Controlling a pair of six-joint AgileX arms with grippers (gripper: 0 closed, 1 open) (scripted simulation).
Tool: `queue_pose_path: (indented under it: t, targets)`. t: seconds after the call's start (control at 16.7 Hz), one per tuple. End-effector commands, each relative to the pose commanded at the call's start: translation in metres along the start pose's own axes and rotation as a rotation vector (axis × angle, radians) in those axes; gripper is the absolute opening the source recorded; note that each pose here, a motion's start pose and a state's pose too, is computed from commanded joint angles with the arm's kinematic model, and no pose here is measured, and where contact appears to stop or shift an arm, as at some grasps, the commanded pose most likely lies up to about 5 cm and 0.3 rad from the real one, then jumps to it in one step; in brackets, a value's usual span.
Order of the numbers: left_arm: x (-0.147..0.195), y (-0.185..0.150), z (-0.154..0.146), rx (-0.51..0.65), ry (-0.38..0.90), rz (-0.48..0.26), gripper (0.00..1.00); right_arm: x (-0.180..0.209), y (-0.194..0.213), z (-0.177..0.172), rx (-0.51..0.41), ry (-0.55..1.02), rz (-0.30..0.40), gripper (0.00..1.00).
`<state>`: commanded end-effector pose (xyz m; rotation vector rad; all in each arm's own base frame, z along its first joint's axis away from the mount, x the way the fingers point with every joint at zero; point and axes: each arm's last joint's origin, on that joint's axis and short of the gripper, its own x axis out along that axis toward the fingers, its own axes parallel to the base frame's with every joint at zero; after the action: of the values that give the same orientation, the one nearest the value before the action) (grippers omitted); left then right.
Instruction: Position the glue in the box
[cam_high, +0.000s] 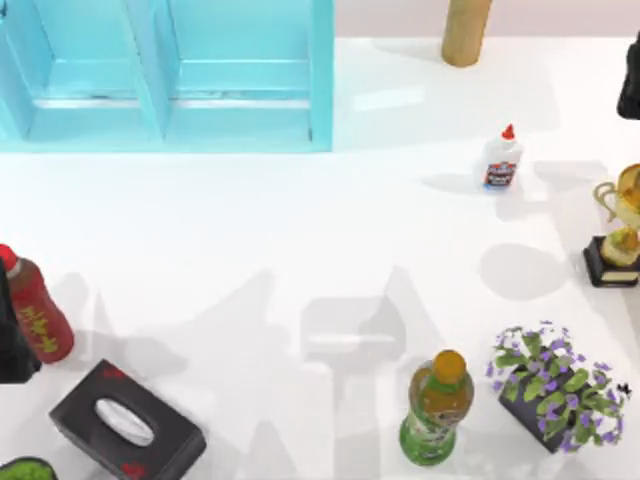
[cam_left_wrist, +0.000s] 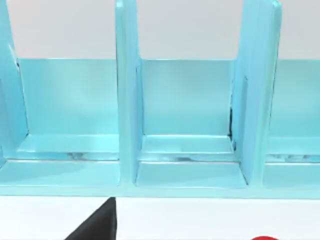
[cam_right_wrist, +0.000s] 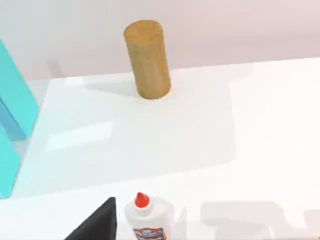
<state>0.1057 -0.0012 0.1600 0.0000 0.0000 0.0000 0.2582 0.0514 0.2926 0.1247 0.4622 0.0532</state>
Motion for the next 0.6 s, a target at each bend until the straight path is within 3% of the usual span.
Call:
queue_pose_path:
  t: [0.3, 0.6]
  targets:
    - [0.000, 0.000, 0.000, 0.000, 0.000, 0.000, 1.00, 0.109, 0.049, -0.019, -0.039, 0.261, -0.043, 1.00]
    - [0.000, 0.000, 0.000, 0.000, 0.000, 0.000, 1.00, 0.156, 0.072, -0.065, -0.091, 0.418, -0.108, 1.00]
